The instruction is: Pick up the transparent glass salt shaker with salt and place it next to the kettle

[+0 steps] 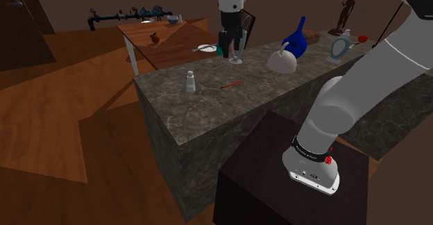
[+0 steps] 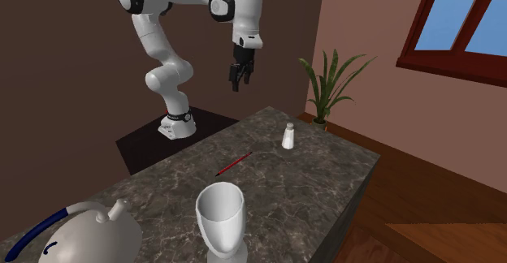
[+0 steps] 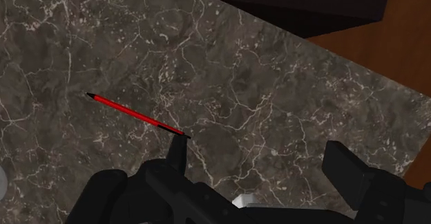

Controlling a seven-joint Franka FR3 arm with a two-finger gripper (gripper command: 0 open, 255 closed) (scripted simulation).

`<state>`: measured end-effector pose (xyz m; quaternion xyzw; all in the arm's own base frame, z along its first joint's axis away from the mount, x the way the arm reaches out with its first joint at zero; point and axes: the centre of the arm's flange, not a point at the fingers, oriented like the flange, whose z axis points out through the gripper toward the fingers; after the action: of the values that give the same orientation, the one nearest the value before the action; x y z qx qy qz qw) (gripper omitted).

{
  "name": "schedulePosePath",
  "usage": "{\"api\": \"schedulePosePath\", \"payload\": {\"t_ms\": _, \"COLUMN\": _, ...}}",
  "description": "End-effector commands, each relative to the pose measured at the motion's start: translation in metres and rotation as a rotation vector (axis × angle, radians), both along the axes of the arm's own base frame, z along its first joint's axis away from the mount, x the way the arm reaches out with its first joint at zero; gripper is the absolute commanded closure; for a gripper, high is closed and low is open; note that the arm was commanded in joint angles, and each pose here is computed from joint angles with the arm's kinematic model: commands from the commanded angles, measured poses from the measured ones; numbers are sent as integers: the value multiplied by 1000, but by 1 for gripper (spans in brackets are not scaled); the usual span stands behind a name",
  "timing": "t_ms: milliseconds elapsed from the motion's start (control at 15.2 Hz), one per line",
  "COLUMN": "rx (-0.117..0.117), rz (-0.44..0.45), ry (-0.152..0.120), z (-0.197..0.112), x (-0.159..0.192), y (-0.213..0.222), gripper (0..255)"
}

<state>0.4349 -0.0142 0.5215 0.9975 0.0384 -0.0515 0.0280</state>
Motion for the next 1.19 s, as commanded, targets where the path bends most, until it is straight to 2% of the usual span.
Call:
{"api": "schedulePosePath", "payload": {"t_ms": 0, "rx": -2, "rz": 5, "ry": 0, "z": -12, "x": 23, "y": 6, "gripper": 0}}
{"api": "schedulePosePath", "payload": {"t_ms": 990, "rx": -15, "rz": 42, "ry": 3, "z": -114, "x": 187, "y": 53, "gripper": 0}}
{"api": "schedulePosePath", "payload": {"t_ms": 1122, "rx": -16, "rz": 44, "ry": 3, "z": -124, "x": 194, "y": 55, "gripper": 0}}
